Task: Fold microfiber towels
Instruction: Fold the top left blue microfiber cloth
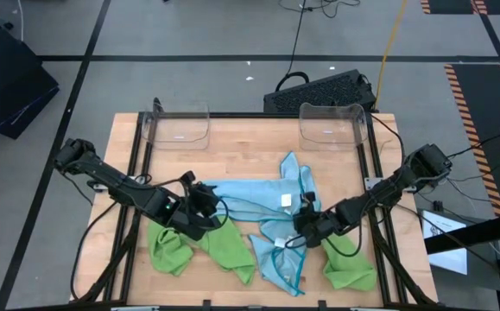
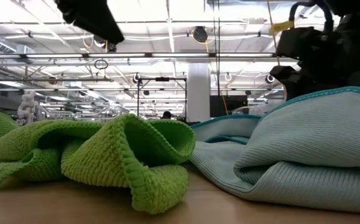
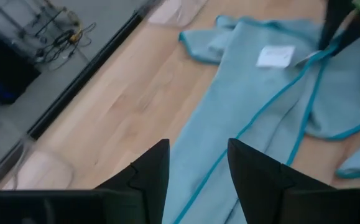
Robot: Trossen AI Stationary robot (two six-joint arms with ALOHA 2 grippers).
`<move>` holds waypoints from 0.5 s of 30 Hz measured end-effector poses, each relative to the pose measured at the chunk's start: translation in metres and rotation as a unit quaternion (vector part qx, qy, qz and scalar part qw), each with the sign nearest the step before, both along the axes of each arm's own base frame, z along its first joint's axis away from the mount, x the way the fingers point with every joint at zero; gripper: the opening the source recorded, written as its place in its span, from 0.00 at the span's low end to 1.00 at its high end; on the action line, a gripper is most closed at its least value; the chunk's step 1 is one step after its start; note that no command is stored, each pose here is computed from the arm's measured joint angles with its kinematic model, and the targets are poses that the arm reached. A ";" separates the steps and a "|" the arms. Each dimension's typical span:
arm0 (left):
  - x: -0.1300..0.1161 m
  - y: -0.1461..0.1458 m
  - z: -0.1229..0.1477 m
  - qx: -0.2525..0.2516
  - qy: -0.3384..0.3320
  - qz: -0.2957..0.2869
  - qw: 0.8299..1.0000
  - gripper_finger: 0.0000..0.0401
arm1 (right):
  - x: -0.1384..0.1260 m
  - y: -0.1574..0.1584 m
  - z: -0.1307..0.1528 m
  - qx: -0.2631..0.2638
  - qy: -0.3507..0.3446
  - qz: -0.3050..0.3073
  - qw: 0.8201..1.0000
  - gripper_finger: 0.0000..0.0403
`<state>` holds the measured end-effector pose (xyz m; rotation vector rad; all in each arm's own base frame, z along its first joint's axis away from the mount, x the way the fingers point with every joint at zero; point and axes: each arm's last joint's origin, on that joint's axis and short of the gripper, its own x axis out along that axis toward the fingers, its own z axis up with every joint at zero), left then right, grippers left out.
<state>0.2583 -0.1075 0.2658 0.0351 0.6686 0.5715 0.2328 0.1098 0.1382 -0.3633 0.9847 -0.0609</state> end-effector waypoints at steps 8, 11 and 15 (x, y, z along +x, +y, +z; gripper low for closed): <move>0.039 -0.016 -0.019 0.061 -0.012 -0.075 0.995 0.42 | 0.008 -0.006 0.011 0.000 -0.009 0.014 1.000 0.01; 0.064 -0.022 -0.039 0.101 -0.017 -0.106 0.989 0.45 | 0.013 -0.010 0.026 0.004 -0.034 0.015 0.999 0.01; 0.094 -0.026 -0.061 0.136 -0.049 -0.132 0.981 0.55 | 0.014 -0.021 0.050 0.015 -0.077 0.003 0.997 0.01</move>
